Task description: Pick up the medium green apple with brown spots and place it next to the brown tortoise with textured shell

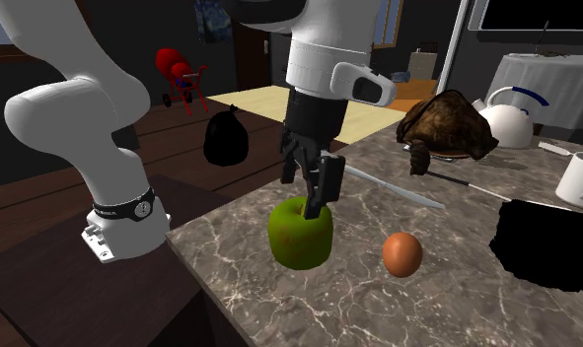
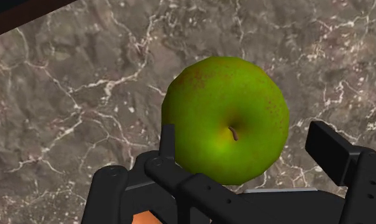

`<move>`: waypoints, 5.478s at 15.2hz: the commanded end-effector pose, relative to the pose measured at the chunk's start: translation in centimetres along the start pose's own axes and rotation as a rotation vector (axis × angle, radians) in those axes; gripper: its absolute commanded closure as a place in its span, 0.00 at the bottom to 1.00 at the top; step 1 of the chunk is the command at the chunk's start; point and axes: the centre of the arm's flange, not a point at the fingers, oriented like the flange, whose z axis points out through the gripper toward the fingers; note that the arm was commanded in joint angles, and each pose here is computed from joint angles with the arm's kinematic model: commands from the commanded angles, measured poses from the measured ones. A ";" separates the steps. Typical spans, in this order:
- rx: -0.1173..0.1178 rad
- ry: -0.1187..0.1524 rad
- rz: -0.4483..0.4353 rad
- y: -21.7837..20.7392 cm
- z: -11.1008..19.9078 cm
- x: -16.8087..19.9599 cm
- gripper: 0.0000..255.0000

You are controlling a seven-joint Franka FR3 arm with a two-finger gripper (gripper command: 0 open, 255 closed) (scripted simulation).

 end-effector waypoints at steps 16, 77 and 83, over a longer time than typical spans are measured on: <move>0.000 0.000 0.000 0.0 0.3 -0.1 1.00; 0.000 0.000 0.000 -8.1 -28.1 4.0 1.00; 0.000 0.000 0.000 -13.1 -28.8 10.1 1.00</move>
